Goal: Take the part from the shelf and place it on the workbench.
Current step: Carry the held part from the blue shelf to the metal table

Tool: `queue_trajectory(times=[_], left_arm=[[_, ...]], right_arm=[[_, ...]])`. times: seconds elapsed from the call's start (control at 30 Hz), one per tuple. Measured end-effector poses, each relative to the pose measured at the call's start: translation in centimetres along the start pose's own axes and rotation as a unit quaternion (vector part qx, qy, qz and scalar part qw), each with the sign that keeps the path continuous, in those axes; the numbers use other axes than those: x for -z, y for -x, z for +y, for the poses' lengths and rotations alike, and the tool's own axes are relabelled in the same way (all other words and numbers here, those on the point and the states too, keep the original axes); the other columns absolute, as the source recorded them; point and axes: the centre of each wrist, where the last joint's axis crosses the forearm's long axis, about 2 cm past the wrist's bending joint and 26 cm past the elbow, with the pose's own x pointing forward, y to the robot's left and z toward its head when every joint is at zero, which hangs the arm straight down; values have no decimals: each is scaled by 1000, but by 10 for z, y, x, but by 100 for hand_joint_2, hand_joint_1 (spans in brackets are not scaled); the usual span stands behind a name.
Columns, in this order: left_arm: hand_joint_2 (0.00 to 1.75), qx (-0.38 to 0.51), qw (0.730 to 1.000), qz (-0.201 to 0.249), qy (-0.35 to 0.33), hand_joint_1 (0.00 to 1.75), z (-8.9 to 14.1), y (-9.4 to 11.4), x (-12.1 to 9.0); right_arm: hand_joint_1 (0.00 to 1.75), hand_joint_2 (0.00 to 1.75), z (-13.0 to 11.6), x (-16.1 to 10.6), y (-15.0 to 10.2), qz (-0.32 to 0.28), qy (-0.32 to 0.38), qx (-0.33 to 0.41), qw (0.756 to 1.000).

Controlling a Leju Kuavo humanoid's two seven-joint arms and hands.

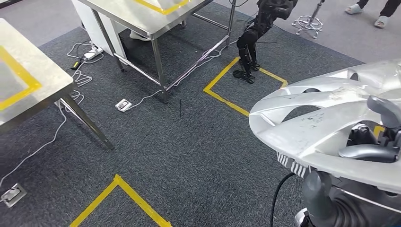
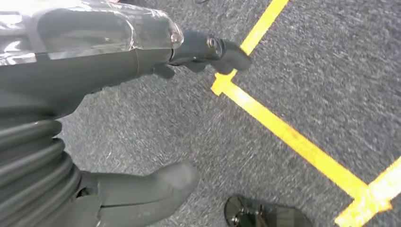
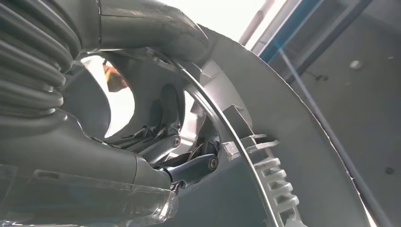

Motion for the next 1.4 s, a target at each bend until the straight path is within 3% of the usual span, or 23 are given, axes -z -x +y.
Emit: queue_trajectory(times=[0.4,1.4], left_arm=[[175,5,999,-39,-10,0,11,1,1],[175,4,1000,-26,-1,0,3,1,0]], right_arm=[[175,175,3,-5,2,4,1,10,1000],[175,175,4,-7,1,14,-2,9,1000]])
